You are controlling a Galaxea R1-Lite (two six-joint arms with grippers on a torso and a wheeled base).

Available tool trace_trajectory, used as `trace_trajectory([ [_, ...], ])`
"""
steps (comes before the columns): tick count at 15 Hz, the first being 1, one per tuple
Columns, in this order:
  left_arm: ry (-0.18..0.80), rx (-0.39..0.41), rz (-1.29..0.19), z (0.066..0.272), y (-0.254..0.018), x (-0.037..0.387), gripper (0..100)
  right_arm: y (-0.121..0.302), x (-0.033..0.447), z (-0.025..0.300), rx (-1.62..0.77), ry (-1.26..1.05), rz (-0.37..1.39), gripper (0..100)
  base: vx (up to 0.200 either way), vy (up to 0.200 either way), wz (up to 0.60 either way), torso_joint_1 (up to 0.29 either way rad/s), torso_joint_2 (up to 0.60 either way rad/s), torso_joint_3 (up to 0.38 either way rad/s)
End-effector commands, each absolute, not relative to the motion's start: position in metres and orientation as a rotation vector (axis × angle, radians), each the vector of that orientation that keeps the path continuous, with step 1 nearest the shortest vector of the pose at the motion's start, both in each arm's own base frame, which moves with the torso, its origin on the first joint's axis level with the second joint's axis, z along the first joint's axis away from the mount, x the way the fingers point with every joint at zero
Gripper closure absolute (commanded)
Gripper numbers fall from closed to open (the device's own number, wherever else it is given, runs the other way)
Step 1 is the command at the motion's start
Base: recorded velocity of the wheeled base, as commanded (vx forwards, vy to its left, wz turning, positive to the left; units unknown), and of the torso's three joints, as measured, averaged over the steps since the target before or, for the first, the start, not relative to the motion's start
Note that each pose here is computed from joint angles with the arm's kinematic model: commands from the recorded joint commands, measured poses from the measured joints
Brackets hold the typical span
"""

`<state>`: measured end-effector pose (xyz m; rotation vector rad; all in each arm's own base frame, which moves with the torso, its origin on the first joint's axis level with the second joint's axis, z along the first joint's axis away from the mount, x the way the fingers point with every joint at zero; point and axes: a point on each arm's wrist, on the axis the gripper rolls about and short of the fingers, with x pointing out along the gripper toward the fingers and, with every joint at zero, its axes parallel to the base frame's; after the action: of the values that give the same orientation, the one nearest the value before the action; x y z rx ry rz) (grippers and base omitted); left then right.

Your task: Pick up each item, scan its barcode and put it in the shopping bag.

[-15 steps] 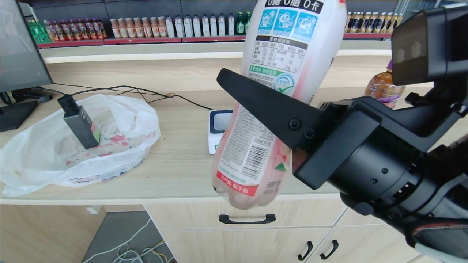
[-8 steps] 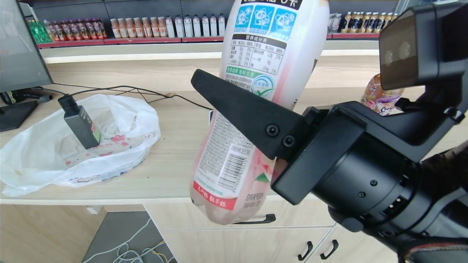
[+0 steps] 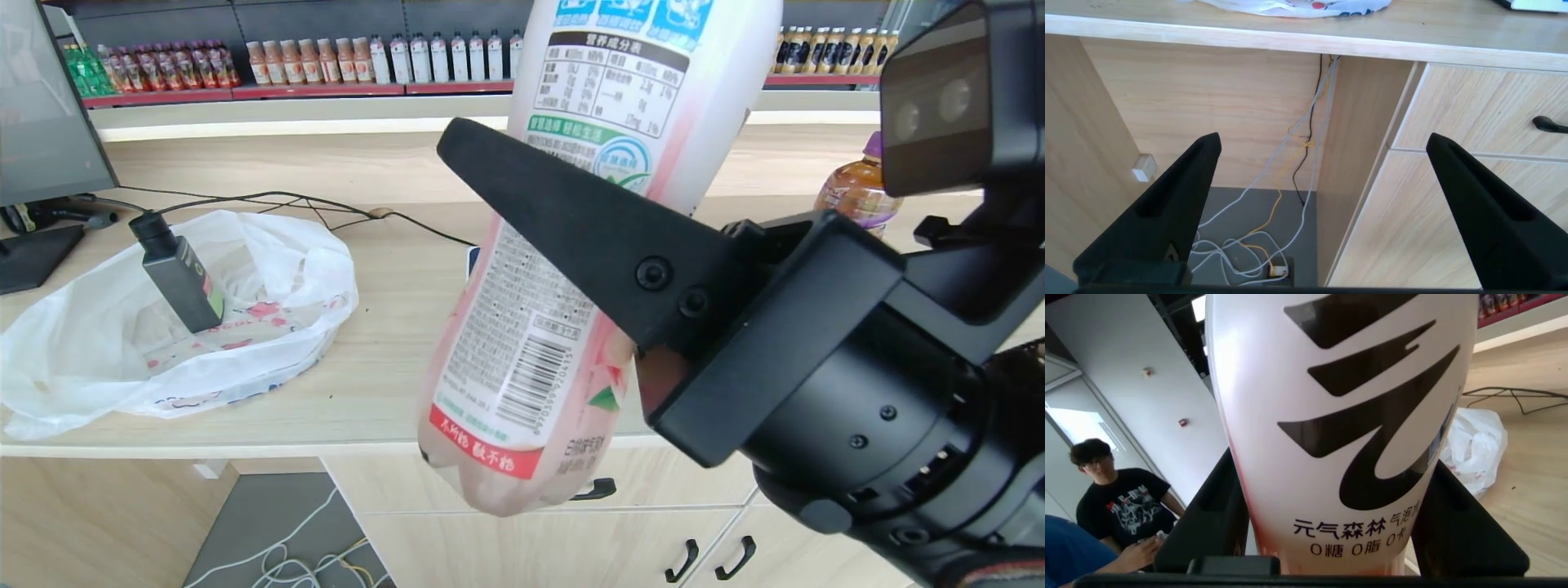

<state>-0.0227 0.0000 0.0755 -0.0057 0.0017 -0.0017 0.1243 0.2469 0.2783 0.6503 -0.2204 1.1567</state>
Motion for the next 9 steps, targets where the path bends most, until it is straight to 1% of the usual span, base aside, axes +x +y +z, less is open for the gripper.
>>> trace_trajectory([
  [1, 0.002, -0.006, -0.002, 0.0755, 0.0, -0.0227, 0, 0.2435, 0.1225, 0.2813, 0.656, -0.229, 1.158, 100, 0.0, 0.0, 0.0, 0.0, 0.0, 0.0],
  [9, 0.002, -0.006, -0.002, 0.0755, 0.0, -0.0227, 0, 0.2421, 0.1217, 0.279, 0.652, -0.222, 1.159, 100, 0.0, 0.0, 0.0, 0.0, 0.0, 0.0],
])
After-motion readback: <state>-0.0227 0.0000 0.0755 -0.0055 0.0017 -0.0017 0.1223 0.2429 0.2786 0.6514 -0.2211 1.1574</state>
